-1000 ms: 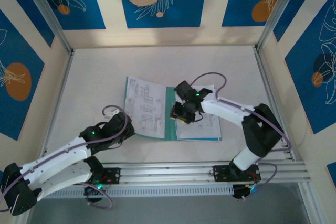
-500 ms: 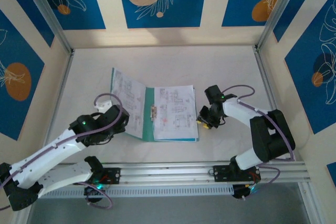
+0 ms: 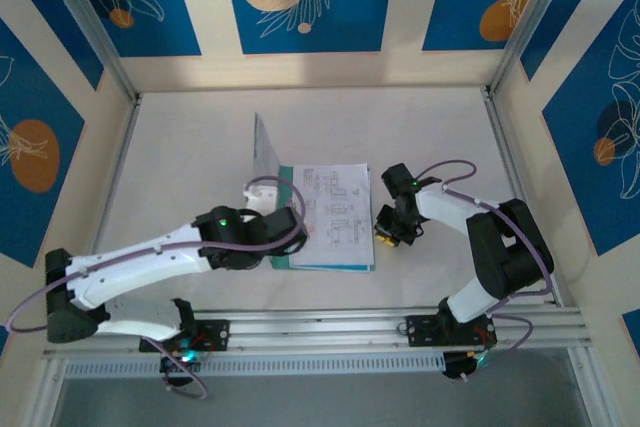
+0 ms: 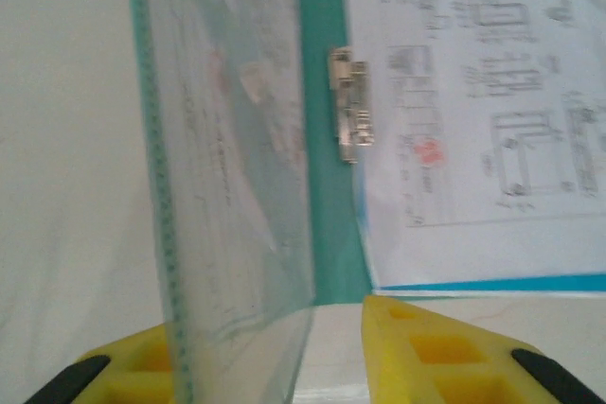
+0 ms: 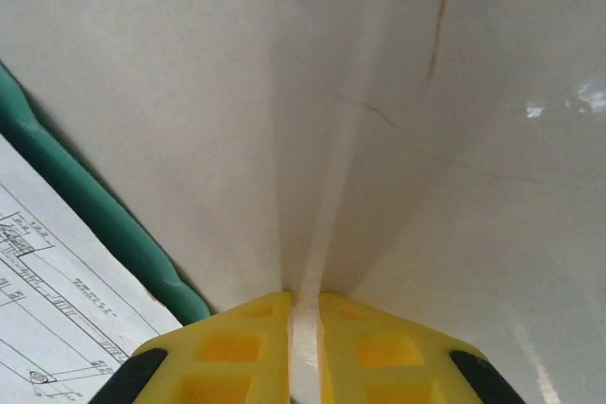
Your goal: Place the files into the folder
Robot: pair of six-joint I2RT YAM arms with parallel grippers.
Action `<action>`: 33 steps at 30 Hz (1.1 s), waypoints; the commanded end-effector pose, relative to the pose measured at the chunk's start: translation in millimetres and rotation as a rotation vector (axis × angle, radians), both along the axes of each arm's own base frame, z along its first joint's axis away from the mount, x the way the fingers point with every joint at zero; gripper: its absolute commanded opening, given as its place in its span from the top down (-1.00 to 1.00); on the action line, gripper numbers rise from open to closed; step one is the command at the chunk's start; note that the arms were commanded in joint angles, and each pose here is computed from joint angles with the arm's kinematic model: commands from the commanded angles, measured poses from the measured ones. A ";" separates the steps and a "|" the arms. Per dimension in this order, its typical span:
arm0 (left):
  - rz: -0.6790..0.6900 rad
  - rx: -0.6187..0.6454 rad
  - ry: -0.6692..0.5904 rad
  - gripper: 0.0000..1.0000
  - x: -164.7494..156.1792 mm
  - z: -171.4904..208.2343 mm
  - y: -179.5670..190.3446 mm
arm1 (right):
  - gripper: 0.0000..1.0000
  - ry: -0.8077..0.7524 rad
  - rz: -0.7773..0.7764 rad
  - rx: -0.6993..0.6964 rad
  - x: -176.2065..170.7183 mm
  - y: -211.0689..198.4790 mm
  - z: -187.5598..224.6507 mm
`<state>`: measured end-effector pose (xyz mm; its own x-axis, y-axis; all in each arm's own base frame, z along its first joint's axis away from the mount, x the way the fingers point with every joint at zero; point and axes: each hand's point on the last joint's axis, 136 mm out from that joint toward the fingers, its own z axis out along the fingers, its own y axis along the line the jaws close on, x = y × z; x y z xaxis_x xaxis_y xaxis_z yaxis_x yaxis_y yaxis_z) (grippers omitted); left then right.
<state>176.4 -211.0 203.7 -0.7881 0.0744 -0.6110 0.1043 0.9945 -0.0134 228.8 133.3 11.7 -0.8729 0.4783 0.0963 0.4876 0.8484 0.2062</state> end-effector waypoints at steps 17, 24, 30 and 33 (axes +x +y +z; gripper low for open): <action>-0.277 -0.527 0.173 -0.43 -43.2 -64.5 -211.0 | 0.57 -0.088 -0.106 -0.120 -20.5 -51.0 32.4; -0.267 -0.581 0.225 -0.53 -46.4 -80.6 -215.6 | 0.40 -0.207 -0.153 -0.119 -30.5 -76.7 66.4; -0.216 -0.576 0.193 -1.00 -29.7 -61.8 -178.9 | -0.43 -0.256 -0.064 -0.066 -22.4 -66.5 82.8; -0.202 -0.638 0.104 -1.00 -11.0 -32.8 -143.9 | -0.99 -0.341 -0.015 -0.029 -11.4 -59.5 103.1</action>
